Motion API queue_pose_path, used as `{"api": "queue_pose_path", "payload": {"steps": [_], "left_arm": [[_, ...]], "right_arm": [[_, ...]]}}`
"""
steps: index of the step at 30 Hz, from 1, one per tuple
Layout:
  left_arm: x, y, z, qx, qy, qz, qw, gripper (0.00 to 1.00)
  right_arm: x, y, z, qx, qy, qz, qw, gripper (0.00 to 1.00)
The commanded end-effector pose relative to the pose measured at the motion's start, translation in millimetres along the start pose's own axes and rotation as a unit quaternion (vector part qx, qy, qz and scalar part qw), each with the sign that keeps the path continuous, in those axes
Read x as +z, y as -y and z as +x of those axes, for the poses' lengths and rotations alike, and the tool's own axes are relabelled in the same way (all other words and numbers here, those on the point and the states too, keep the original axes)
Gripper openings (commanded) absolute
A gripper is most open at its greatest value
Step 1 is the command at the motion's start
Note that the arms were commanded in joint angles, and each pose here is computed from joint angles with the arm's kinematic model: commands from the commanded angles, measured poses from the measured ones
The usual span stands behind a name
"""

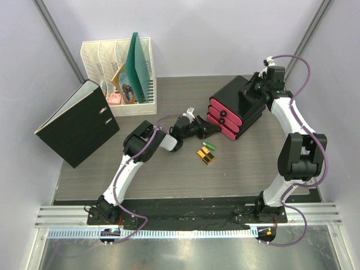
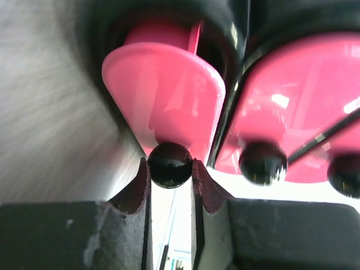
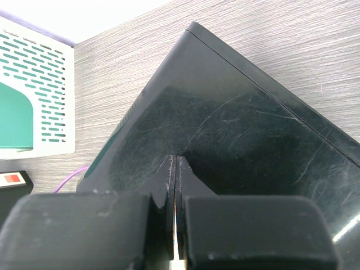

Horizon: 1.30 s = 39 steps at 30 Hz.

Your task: Organize the makeup

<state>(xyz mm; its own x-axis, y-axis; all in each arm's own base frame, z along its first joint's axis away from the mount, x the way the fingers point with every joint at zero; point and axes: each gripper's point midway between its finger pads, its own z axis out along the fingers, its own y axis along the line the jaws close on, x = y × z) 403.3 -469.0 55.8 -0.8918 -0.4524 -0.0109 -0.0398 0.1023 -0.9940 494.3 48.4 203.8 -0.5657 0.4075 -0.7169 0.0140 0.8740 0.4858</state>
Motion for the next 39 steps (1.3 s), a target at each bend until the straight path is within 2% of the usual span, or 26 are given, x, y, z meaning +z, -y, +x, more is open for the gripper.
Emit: {"api": "queue_pose_path", "payload": {"steps": [1, 7, 13, 14, 15, 17, 18, 20, 23, 29, 30, 31, 32, 33, 35, 36, 37, 39], "left_arm": [[-30.2, 6.3, -3.0, 0.024, 0.010, -0.004, 1.000, 0.00], [-67.4, -8.3, 9.6, 0.011, 0.007, -0.028, 1.000, 0.00], [-77.4, -0.6, 17.3, 0.009, -0.001, -0.024, 1.000, 0.02], [-76.4, 2.0, 17.3, 0.011, -0.003, -0.020, 1.000, 0.06], [-74.3, 5.6, 16.8, 0.015, -0.005, -0.015, 1.000, 0.19], [-72.1, 13.0, 17.0, 0.029, -0.010, -0.006, 1.000, 0.33], [-71.3, 20.9, 15.4, 0.038, -0.010, 0.003, 0.999, 0.44], [-71.4, 29.1, 15.0, 0.055, -0.009, 0.010, 0.998, 0.55], [-75.9, 40.2, 8.8, 0.079, -0.002, 0.016, 0.997, 0.60], [-91.0, 60.4, 0.6, 0.170, -0.010, -0.017, 0.985, 0.61], [-90.8, 64.5, -1.3, 0.221, -0.015, -0.020, 0.975, 0.61], [-96.0, 51.4, 1.2, 0.225, -0.031, -0.064, 0.972, 0.61], [-96.9, 66.3, -2.9, 0.287, -0.034, -0.061, 0.955, 0.61], [-105.2, 51.3, 0.8, 0.286, -0.056, -0.106, 0.951, 0.61], [-109.8, 63.6, -6.5, 0.335, -0.056, -0.125, 0.932, 0.60], [-120.2, 48.4, -4.6, 0.358, -0.081, -0.161, 0.916, 0.60], [-121.0, 57.3, -8.1, 0.383, -0.083, -0.162, 0.905, 0.60], [-127.8, 50.5, -10.4, 0.430, -0.102, -0.183, 0.878, 0.60]], "right_arm": [[5.0, 48.9, 99.3, 0.022, -0.156, 0.081, 0.984, 0.01], [6.5, 49.9, 102.5, 0.024, -0.161, 0.081, 0.983, 0.01], [7.2, 51.0, 104.8, 0.024, -0.163, 0.081, 0.983, 0.01], [7.3, 50.2, 103.8, 0.024, -0.161, 0.079, 0.983, 0.01], [7.9, 50.9, 104.7, 0.024, -0.163, 0.080, 0.983, 0.01], [8.3, 50.5, 104.6, 0.026, -0.163, 0.079, 0.983, 0.01], [8.0, 50.0, 103.5, 0.025, -0.162, 0.079, 0.983, 0.01], [7.8, 49.7, 102.4, 0.024, -0.160, 0.079, 0.984, 0.01], [7.1, 49.6, 102.0, 0.024, -0.159, 0.079, 0.984, 0.01], [7.5, 49.4, 103.4, 0.023, -0.161, 0.078, 0.984, 0.01], [7.8, 49.4, 103.3, 0.024, -0.161, 0.079, 0.984, 0.01], [8.2, 49.4, 103.1, 0.024, -0.161, 0.079, 0.984, 0.01], [8.2, 49.4, 103.1, 0.024, -0.161, 0.079, 0.984, 0.01], [8.4, 50.3, 103.3, 0.024, -0.161, 0.079, 0.983, 0.01], [8.0, 49.6, 103.4, 0.023, -0.162, 0.079, 0.983, 0.01], [8.4, 50.1, 104.2, 0.023, -0.162, 0.079, 0.983, 0.01], [8.4, 49.9, 104.3, 0.023, -0.163, 0.078, 0.983, 0.01], [8.2, 50.2, 105.3, 0.024, -0.164, 0.079, 0.983, 0.01]]}}
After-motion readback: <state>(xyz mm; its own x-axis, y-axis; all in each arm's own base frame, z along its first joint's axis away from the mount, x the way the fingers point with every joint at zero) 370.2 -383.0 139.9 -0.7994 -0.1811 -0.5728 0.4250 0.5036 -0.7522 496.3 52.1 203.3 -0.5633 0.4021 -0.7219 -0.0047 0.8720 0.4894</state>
